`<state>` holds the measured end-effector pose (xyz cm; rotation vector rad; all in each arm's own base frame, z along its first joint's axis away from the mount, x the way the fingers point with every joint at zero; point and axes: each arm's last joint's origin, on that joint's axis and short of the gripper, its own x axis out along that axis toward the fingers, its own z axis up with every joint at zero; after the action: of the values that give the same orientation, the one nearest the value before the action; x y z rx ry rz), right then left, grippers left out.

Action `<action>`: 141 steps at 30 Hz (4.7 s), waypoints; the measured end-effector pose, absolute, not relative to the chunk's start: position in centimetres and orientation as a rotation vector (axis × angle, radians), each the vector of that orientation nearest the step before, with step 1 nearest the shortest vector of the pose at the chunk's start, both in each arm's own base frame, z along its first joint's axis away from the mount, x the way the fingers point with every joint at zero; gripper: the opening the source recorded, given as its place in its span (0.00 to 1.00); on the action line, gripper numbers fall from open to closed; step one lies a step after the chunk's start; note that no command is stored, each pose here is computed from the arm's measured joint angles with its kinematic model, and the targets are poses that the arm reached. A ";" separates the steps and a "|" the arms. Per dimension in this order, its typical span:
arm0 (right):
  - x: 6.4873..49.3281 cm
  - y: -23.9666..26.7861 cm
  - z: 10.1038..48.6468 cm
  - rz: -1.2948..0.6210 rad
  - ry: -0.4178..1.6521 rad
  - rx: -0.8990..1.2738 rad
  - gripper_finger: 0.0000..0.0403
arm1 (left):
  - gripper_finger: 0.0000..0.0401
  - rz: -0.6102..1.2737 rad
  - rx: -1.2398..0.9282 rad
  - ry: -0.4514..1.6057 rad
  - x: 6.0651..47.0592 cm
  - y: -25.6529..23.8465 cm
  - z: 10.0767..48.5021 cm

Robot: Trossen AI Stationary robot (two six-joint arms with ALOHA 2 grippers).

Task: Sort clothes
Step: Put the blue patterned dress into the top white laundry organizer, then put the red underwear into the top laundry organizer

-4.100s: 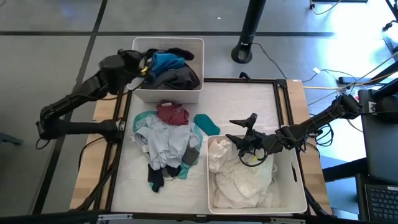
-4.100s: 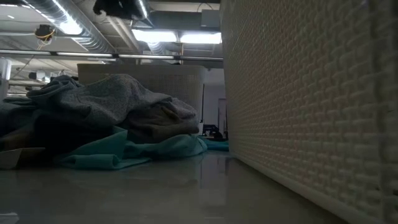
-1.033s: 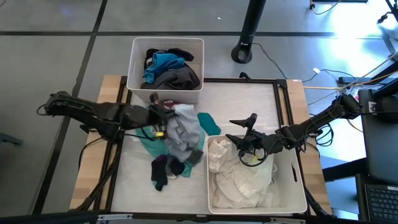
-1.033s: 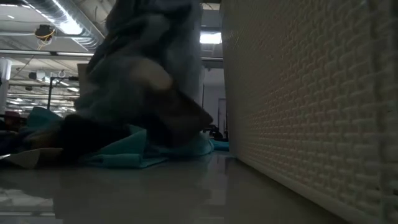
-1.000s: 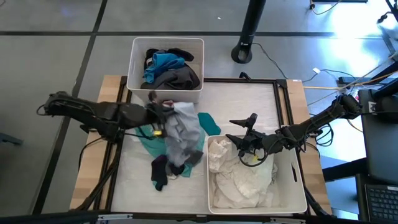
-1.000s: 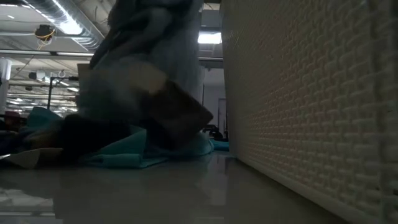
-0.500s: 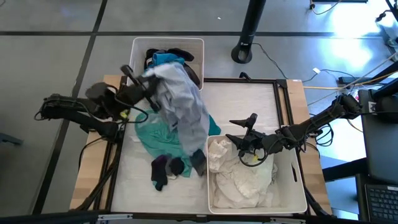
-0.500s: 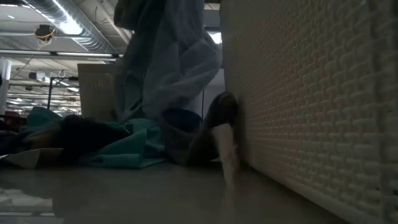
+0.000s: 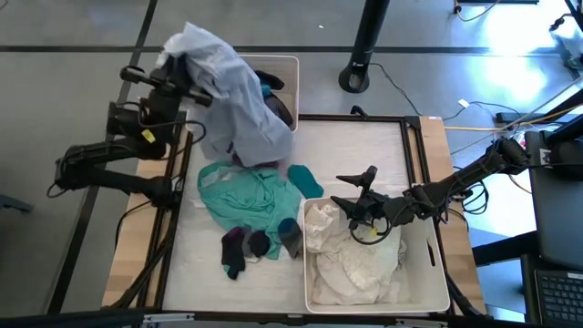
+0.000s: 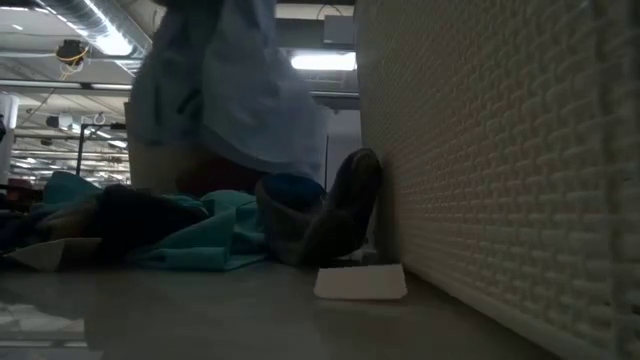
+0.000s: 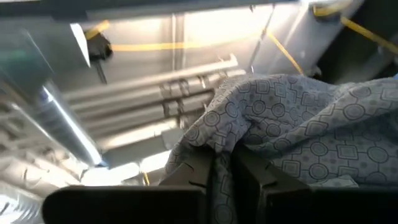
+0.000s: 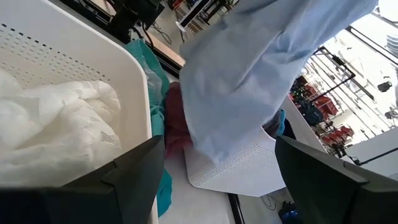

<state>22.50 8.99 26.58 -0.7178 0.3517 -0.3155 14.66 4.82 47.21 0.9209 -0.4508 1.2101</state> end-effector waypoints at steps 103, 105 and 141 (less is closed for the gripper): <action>22.5 9.0 26.5 -0.310 0.349 -0.694 0.77 | 0.44 0.427 -0.109 0.601 19.9 6.1 43.2; 22.5 9.0 26.5 -0.310 0.349 -0.694 0.77 | 0.44 0.380 -0.087 0.635 20.4 4.6 42.6; 22.5 9.0 26.5 -0.310 0.350 -0.700 0.77 | 0.44 0.493 0.091 0.922 23.1 2.8 20.6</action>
<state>22.50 8.99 26.53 -0.7003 0.3499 -0.3102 23.07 2.83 20.59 0.0906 0.9222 0.4931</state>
